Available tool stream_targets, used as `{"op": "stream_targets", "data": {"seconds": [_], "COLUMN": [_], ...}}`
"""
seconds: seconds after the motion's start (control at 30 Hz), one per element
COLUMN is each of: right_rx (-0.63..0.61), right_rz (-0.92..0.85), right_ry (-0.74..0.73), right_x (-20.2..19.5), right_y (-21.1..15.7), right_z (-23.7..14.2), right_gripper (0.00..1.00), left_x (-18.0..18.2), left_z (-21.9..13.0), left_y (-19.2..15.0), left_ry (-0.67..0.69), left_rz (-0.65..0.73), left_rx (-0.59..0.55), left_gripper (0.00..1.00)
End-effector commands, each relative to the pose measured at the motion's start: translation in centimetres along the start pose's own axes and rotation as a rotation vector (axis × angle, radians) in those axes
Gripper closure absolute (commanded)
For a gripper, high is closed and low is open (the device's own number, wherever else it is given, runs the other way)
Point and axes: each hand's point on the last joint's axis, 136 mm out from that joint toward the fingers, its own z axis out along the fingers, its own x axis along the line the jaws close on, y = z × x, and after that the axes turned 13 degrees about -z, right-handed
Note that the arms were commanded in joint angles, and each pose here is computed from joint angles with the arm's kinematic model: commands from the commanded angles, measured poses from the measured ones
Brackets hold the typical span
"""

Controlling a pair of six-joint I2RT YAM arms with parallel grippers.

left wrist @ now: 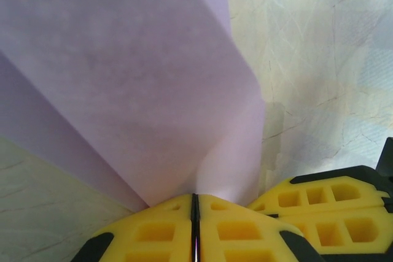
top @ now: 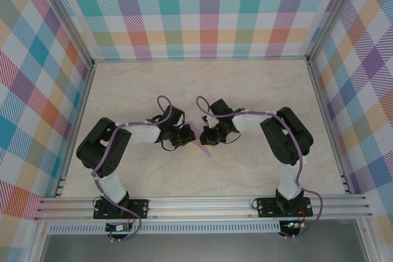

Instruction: Fold a paper plane with a square sheet of paper (pick it up from the middle)

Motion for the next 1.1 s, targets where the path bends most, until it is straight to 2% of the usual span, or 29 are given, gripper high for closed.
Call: {"op": "stream_targets", "data": {"seconds": [0.0,0.2,0.4,0.63,0.77,1.07], "right_rx": [0.126,0.142,0.145,0.141,0.142,0.15], "right_rz": [0.053,0.054,0.049,0.042,0.041,0.043], "right_ry": [-0.135,-0.189,-0.193,-0.186,-0.185,-0.184], "right_x": [-3.7,-4.8,-4.8,-4.5,-4.4,-4.5], "right_y": [-3.9,-4.7,-4.8,-4.7,-4.7,-4.8], "right_z": [1.7,1.6,1.5,1.5,1.6,1.8], "right_gripper": [1.0,1.0,1.0,1.0,1.0,1.0], "left_x": [2.6,3.8,2.4,-3.6,-4.4,-3.8], "left_z": [-0.2,-1.7,-3.7,-5.5,-4.6,-1.2], "left_y": [1.2,2.5,4.1,2.7,1.3,0.4], "left_ry": [0.138,0.201,0.155,-0.091,-0.132,-0.084], "left_rz": [-0.01,-0.027,0.001,0.143,0.172,0.196], "left_rx": [-0.086,-0.177,-0.219,-0.174,-0.137,-0.066], "left_gripper": [0.91,0.92,0.91,0.91,0.91,0.91]}}
